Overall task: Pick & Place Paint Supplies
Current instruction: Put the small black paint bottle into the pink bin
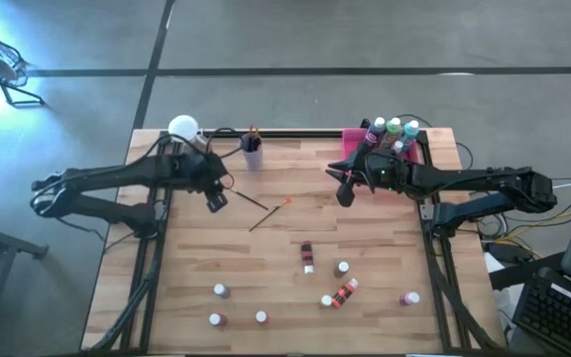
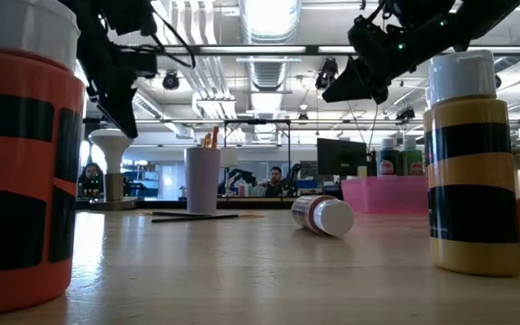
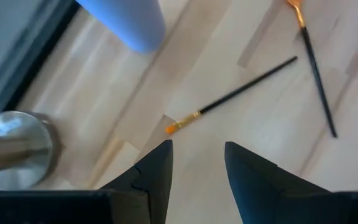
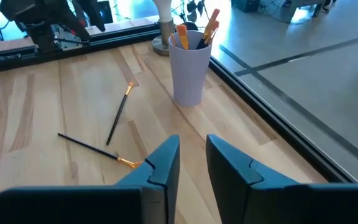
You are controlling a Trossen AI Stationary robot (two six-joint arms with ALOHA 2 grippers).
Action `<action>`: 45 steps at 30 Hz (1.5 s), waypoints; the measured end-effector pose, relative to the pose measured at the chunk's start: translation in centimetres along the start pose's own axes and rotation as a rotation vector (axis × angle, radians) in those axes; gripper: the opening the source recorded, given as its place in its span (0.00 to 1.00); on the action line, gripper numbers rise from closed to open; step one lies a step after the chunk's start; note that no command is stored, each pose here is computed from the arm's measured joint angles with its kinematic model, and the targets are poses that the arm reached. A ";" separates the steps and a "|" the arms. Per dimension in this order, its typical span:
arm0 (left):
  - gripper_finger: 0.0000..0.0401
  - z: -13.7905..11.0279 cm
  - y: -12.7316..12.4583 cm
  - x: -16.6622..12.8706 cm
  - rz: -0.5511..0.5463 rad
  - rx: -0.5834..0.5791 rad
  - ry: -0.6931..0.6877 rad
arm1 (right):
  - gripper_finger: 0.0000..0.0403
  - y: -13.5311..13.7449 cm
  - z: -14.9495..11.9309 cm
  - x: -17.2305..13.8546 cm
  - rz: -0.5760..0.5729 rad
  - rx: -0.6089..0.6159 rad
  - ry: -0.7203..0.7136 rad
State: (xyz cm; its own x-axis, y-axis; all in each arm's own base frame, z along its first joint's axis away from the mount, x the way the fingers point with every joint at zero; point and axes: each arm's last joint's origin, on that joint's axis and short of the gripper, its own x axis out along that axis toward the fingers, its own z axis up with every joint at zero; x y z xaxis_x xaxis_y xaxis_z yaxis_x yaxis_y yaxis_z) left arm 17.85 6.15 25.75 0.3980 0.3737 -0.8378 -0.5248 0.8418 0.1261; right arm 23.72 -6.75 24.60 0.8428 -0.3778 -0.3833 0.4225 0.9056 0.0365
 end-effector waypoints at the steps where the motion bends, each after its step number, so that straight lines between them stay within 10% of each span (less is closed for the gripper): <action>1: 0.38 -0.1 0.1 0.1 -0.012 -0.006 0.008 | 0.17 0.0 0.0 0.0 0.000 0.000 0.000; 10: 0.38 -0.2 -1.3 0.0 -0.157 0.012 0.000 | 0.15 0.1 0.0 0.0 0.039 -0.010 0.006; 22: 0.38 2.4 -2.6 -0.6 -0.199 -0.095 -0.306 | 0.26 4.5 4.7 -2.6 0.608 -0.128 0.111; 29: 0.38 3.4 -3.0 0.4 -0.191 -0.175 -0.619 | 0.29 8.0 6.7 -6.3 0.337 -0.317 0.464; 45: 0.38 1.7 -3.3 2.5 -0.238 -0.210 -0.753 | 0.47 13.1 4.7 -9.2 0.301 0.019 0.691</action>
State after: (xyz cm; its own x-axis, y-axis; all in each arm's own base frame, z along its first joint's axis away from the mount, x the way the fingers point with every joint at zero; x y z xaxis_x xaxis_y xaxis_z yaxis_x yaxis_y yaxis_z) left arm 21.88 5.01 24.15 0.8762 0.4188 -0.2383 -0.4629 0.8691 -0.1745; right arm 23.03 7.72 32.94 0.5244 0.0978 -0.8458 0.2186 0.9446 0.2448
